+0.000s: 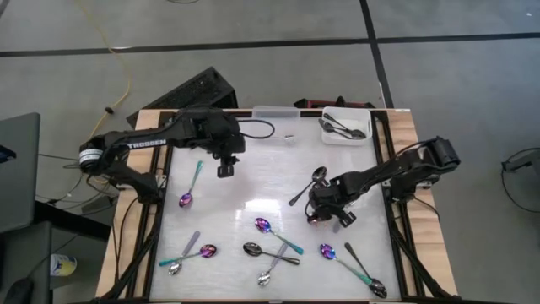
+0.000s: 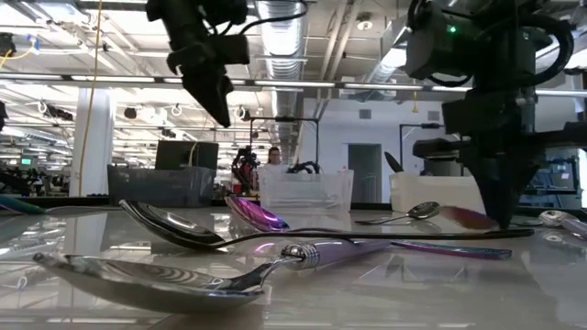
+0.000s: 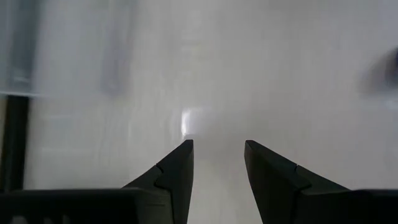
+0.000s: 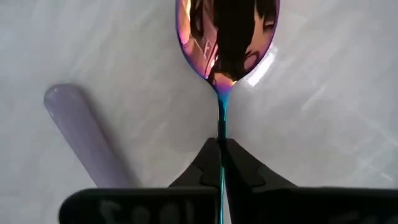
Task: Sort silverware by color (type)
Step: Put the blue spoon into the black bin
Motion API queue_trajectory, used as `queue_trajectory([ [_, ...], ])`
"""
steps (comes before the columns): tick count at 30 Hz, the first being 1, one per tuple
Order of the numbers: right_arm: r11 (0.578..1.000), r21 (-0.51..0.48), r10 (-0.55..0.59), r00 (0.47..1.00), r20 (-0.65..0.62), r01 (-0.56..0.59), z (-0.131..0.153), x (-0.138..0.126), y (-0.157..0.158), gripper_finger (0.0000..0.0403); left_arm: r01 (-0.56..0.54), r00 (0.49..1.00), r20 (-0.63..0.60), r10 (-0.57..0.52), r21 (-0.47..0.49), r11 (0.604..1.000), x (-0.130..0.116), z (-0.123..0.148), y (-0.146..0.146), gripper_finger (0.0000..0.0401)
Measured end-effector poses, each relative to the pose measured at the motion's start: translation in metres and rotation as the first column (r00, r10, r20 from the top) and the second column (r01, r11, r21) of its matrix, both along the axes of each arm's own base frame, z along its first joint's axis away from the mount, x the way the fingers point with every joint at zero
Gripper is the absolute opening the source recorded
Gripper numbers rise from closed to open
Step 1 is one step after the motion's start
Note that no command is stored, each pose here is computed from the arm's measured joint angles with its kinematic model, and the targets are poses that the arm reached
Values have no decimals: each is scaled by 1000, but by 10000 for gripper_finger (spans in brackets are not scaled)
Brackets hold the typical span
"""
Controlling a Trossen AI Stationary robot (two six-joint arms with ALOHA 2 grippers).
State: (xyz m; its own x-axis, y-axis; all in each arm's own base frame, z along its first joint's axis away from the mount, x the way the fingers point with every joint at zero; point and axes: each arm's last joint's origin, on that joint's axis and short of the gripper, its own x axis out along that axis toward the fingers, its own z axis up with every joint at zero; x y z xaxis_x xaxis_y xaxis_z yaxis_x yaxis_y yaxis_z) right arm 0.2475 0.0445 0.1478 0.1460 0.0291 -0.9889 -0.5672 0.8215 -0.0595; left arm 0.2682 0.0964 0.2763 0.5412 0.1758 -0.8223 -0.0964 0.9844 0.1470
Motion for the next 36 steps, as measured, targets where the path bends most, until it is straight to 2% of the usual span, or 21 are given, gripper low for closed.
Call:
queue_trajectory([
  [3,998,28,-60,987,147,57,21,3,-7,27,-77,996,48,75,38,996,-11,-6,0,130],
  [6,996,57,-81,940,331,66,46,7,-15,25,-147,988,51,144,77,986,-25,-9,-3,130],
  [8,996,66,-81,883,462,57,62,10,-21,24,-165,979,130,154,79,983,-31,-6,-5,130],
  [10,993,94,-116,775,621,73,83,16,-28,24,-127,953,283,107,51,991,-31,-6,-8,130],
  [12,981,158,-191,629,754,108,105,21,-38,24,-12,878,480,-5,31,999,-28,-12,-12,130],
  [13,970,205,-242,546,802,128,114,24,-43,24,55,816,575,-67,38,998,-27,-17,-14,130],
  [15,939,309,-345,381,858,153,130,29,-54,24,128,656,741,-145,80,989,-26,-26,-20,130],
  [17,900,412,-434,215,875,140,139,34,-64,24,131,504,841,-195,149,980,-24,-34,-26,130],
  [18,878,460,-476,134,869,134,141,36,-68,24,112,450,869,-203,171,979,-24,-38,-27,130],
  [20,836,527,-537,37,843,152,138,43,-77,24,70,380,902,-203,191,979,-20,-41,-29,130],
  [21,828,543,-549,1,836,140,137,46,-79,25,44,370,909,-192,190,981,-17,-43,-30,130],
  [22,822,552,-556,-10,831,137,134,49,-81,25,18,384,907,-173,180,984,-14,-46,-30,130],
  [24,813,573,-569,-71,819,99,133,56,-84,25,-63,430,896,-109,150,987,-3,-52,-26,130],
  [26,807,586,-578,-108,809,73,133,60,-85,25,-114,462,885,-52,118,986,5,-56,-23,130],
  [29,810,574,-563,-115,818,123,122,66,-89,25,-123,466,884,-41,111,986,12,-55,-19,130],
  [36,792,560,-548,-123,827,241,114,67,-104,26,-135,501,860,-98,189,973,18,-56,-18,130],
])
